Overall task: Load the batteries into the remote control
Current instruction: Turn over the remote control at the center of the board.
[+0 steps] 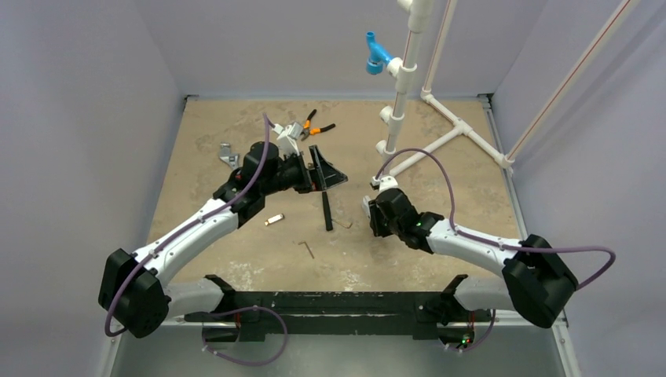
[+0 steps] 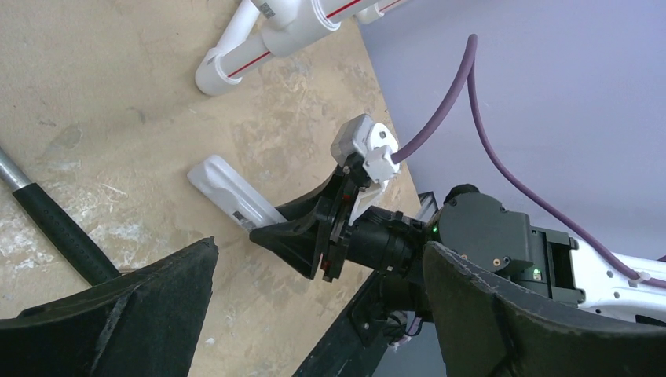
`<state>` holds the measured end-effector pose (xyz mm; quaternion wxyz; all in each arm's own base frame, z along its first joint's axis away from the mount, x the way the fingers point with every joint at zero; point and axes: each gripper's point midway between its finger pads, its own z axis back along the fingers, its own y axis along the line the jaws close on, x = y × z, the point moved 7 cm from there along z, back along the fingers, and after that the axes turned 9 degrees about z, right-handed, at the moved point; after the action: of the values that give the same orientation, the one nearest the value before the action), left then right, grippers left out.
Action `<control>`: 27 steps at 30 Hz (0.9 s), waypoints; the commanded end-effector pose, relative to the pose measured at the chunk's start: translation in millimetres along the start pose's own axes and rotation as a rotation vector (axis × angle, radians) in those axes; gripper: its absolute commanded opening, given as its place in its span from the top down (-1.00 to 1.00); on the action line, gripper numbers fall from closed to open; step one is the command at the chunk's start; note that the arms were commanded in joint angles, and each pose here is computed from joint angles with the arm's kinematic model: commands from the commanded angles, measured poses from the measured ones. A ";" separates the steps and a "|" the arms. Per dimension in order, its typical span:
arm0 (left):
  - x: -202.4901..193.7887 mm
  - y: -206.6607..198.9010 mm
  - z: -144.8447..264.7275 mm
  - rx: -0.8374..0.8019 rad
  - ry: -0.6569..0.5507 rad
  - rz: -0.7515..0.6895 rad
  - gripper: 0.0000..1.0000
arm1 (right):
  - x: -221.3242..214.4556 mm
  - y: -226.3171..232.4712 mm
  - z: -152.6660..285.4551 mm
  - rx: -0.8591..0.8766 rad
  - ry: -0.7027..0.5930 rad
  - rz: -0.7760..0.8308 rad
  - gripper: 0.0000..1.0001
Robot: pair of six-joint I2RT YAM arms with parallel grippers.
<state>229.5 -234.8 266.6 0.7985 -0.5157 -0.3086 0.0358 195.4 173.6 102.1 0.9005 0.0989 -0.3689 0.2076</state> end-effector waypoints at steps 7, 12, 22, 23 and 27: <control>10.8 -15.1 1.3 -0.051 -0.032 -0.006 -1.00 | 15.6 -7.1 3.3 -0.264 -0.008 0.128 1.00; 25.4 -2.1 8.9 -0.050 -0.072 0.068 -1.00 | 10.1 -3.9 -3.1 -0.308 0.050 0.150 1.00; 36.9 14.2 23.2 -0.044 -0.105 0.110 -1.00 | -0.1 3.7 -16.8 -0.330 0.172 0.188 0.86; 37.1 15.0 22.5 -0.046 -0.103 0.115 -1.00 | -0.1 4.8 -17.3 -0.330 0.175 0.191 0.83; 38.3 15.9 21.3 -0.066 -0.099 0.130 -1.00 | 0.0 8.6 -17.4 -0.324 0.175 0.196 0.73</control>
<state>254.0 -196.8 266.1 0.7801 -0.5327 -0.3081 0.1130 205.3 183.8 88.4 0.9055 -0.0987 -0.3348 0.2412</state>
